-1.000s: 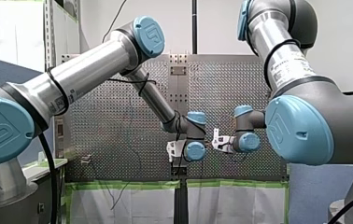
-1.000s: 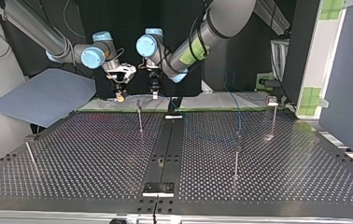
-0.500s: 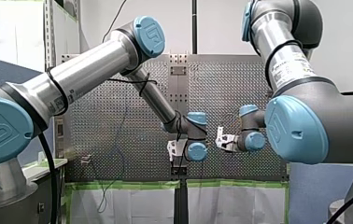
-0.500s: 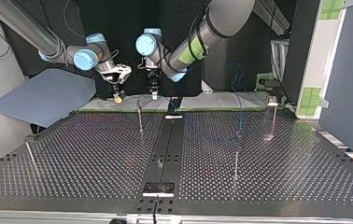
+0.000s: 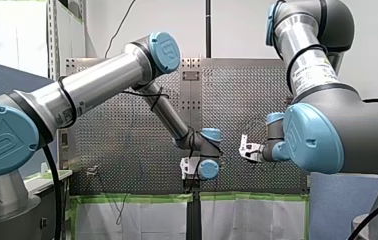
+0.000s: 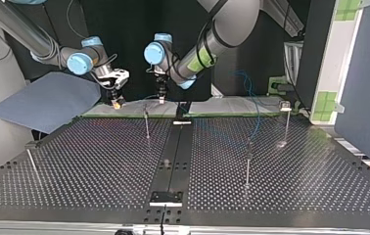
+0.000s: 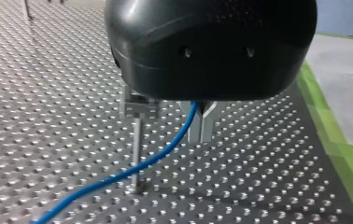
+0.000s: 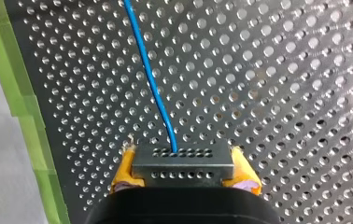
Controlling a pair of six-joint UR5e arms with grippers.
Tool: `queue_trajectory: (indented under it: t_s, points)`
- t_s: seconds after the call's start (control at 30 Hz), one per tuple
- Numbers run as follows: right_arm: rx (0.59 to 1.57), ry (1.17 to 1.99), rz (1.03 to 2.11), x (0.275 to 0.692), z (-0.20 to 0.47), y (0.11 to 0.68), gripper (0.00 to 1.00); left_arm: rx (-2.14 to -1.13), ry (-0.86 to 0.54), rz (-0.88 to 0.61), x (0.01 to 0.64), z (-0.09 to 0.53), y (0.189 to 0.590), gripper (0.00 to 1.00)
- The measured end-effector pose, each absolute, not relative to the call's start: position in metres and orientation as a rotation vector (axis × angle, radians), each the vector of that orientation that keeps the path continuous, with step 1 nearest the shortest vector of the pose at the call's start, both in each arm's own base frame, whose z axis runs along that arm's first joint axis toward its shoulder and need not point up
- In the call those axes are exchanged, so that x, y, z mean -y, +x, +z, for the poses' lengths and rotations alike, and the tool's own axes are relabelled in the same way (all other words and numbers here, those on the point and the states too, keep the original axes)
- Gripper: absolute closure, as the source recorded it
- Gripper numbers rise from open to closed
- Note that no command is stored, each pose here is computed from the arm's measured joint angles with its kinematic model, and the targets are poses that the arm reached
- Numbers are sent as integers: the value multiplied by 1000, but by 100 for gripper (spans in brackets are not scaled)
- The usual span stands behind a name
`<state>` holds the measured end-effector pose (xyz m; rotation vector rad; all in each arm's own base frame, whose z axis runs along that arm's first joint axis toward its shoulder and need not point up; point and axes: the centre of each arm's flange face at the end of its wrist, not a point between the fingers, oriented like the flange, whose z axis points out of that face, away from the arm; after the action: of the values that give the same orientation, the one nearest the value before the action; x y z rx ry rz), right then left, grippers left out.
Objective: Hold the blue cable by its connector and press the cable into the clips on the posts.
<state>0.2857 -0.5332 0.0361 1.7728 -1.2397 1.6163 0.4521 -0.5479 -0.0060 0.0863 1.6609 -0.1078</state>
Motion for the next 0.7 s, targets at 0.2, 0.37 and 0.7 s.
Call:
queue_trajectory:
  t_s: [0.2,0.37,0.7]
  points:
    - [1236,1757,1628,543,39,277,100,-1662,93,-124,559,1,461,100]
    - [1235,1752,1633,550,38,271,100,-1639,91,-162,571,15,471,100]
    - [1239,1749,1620,561,36,263,100,-1619,74,-180,581,35,487,100]
